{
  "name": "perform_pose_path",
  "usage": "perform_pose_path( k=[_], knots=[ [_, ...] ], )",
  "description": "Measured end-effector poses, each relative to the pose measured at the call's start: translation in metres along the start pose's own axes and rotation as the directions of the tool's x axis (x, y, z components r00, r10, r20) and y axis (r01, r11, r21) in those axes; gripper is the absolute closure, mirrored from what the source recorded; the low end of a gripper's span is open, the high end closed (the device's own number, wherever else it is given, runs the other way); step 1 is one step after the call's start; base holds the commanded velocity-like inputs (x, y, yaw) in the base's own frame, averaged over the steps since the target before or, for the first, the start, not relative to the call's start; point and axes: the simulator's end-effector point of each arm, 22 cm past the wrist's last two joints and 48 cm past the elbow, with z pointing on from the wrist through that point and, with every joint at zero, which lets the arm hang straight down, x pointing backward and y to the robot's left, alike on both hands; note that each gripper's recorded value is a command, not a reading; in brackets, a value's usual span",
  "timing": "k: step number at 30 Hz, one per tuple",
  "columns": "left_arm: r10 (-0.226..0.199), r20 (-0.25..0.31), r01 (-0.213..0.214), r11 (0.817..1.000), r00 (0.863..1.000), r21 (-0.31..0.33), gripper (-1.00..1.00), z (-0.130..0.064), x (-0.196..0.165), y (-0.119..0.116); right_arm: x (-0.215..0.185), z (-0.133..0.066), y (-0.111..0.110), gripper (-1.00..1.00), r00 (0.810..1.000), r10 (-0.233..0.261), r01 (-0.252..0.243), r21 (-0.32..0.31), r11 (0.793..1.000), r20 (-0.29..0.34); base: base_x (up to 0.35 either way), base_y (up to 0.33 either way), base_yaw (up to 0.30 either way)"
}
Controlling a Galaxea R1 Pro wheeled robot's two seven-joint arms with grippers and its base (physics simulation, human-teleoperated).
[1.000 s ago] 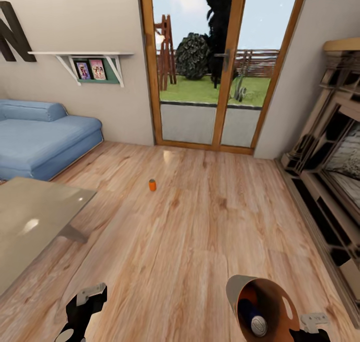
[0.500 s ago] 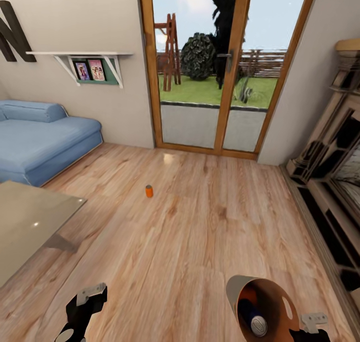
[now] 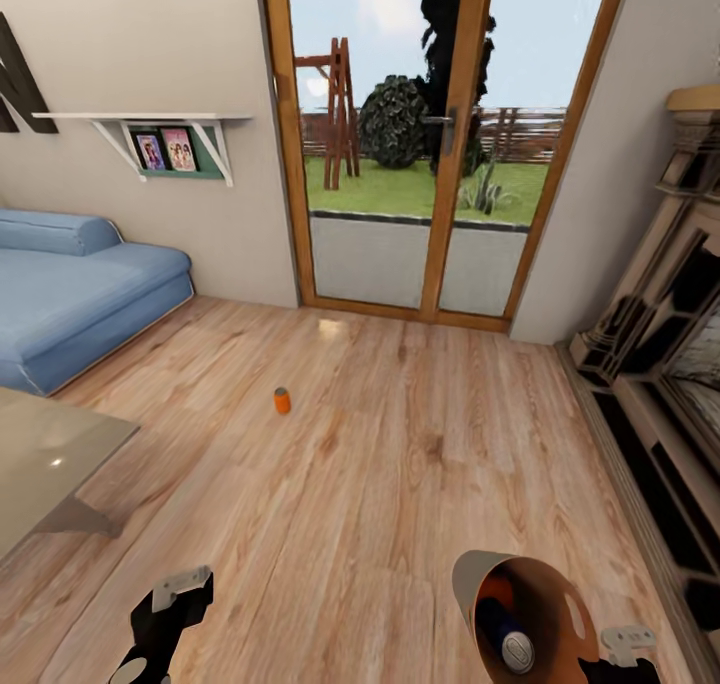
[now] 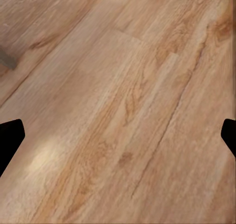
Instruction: Put the three can of soda from the living room inside the tash can in the kitchen.
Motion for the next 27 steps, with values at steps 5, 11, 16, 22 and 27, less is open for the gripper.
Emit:
perform_pose_path(
  k=[5,11,16,22,27],
  knots=[
    [-0.003,0.006,0.003,1.0,1.0,-0.002,-1.0,-0.001,-0.003,0.001,-0.003,-0.001,0.0,1.0,1.0,0.001,-0.001,0.0,1.0,0.008,0.157,-0.123,0.0],
    [-0.005,0.013,0.005,1.0,1.0,-0.001,-1.0,-0.001,-0.008,0.001,-0.006,-0.003,0.0,1.0,1.0,0.003,-0.003,0.0,1.0,0.016,0.113,-0.039,0.0],
    [-0.007,0.02,0.008,1.0,1.0,-0.001,-1.0,-0.002,-0.011,0.0,-0.007,-0.003,0.001,1.0,1.0,0.004,-0.004,-0.002,1.0,0.019,0.095,-0.006,0.0],
    [-0.01,0.026,0.01,1.0,1.0,0.0,-1.0,-0.003,-0.014,0.0,-0.009,-0.004,0.0,1.0,1.0,0.003,-0.003,-0.001,1.0,0.024,0.044,0.032,0.0],
    [-0.01,0.028,0.01,1.0,1.0,0.0,-1.0,-0.003,-0.015,0.0,-0.01,-0.005,0.001,1.0,1.0,0.003,-0.003,-0.002,1.0,0.025,0.008,0.19,0.0]
  ],
)
